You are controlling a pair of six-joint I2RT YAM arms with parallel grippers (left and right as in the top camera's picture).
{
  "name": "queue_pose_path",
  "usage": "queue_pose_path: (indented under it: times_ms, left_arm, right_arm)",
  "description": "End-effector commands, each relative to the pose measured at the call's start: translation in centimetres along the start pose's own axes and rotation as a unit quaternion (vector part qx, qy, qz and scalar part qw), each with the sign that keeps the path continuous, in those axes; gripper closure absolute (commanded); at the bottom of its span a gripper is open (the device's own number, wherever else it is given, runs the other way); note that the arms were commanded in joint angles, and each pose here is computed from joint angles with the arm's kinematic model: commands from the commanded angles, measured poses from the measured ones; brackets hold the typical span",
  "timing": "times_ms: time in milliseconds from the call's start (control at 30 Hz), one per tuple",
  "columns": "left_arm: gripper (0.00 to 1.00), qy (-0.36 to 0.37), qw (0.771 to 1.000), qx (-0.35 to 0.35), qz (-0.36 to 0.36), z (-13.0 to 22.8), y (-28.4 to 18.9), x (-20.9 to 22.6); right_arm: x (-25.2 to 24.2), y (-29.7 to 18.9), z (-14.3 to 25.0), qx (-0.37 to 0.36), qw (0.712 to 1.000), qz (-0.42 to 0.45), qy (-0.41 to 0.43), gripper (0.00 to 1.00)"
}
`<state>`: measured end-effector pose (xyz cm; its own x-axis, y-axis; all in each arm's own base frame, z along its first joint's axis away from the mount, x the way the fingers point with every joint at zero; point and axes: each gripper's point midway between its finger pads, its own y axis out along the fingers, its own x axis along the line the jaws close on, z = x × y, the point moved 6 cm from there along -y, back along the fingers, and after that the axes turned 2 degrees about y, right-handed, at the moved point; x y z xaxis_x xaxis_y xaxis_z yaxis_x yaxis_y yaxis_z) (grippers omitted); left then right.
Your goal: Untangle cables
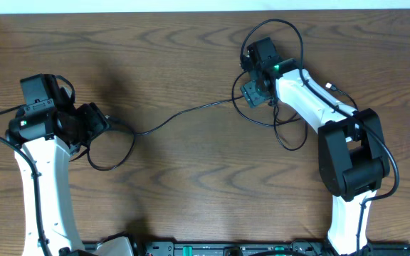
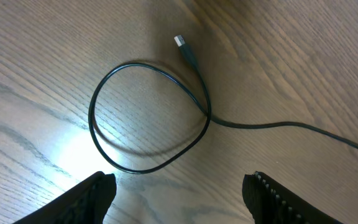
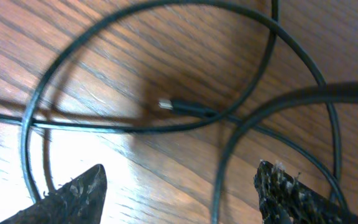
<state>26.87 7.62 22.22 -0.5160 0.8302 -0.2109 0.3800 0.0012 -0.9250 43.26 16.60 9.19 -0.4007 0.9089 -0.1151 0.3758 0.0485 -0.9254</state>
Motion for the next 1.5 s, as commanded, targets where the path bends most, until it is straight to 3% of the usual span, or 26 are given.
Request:
queue_pose_path:
  times_ms: [0,933,1467]
  left_arm:
    - [0.29,0.007,1.000,0.002,-0.001,0.2,0.0,0.1]
    - [0.29,0.008,1.000,0.005,-0.001,0.3,0.0,0.1]
    - [0.29,0.009,1.000,0.005,-0.001,0.3,0.0,0.1]
  right_arm:
    - [0.4,-0.4,-0.2,-0.008,0.999,-0.019,0.026,0.27]
    - [-0.3,3.7,2.3,0.055,0.996,-0.020,0.061,0.28]
    - [3.3,3.9,1.8,0.044,0.982,-0.176,0.057,0.28]
